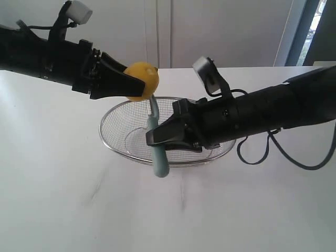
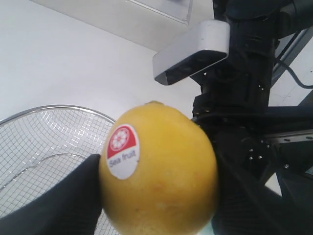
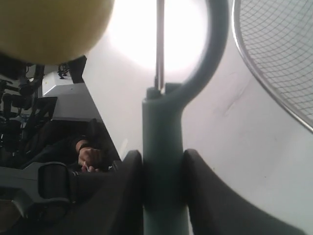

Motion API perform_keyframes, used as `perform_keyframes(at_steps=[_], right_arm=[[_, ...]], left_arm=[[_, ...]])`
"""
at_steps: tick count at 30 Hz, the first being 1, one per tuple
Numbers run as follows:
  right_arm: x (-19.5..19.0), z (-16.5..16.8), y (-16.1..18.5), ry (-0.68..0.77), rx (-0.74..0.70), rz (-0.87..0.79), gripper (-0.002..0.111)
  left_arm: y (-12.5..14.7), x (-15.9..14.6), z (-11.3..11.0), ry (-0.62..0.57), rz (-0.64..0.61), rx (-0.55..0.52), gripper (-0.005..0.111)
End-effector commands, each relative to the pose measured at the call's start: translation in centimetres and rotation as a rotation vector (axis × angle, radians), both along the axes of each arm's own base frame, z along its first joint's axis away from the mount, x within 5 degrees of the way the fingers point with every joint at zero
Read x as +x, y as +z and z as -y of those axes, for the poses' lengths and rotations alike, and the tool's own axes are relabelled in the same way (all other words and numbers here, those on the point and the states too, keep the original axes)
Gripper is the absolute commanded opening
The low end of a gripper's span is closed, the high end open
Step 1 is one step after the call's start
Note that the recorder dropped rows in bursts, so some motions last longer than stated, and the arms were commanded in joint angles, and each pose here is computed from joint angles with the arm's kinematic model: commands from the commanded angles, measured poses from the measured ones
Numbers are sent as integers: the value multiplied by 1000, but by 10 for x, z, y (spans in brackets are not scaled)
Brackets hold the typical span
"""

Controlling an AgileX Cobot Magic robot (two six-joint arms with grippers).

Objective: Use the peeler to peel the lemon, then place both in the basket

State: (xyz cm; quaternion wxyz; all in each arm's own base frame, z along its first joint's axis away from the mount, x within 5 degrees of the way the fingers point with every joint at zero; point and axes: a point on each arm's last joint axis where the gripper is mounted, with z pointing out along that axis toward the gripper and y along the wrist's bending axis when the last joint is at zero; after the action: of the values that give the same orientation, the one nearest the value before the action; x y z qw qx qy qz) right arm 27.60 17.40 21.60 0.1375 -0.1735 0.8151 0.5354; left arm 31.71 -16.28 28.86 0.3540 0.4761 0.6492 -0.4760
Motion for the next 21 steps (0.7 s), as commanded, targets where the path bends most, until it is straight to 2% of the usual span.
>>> perform_keyframes(at_steps=[1,13,21], right_arm=[[-2,-4,2,14,34,-10,0],[7,5,11,-37,50,3,0],[8,18,30,-84,67,62,0]], left_arm=[[7,-2,0,-12,0,-39,0],[7,-2,0,-19,-1,-42,0],[7,-2,0,-19,-1,-42,0]])
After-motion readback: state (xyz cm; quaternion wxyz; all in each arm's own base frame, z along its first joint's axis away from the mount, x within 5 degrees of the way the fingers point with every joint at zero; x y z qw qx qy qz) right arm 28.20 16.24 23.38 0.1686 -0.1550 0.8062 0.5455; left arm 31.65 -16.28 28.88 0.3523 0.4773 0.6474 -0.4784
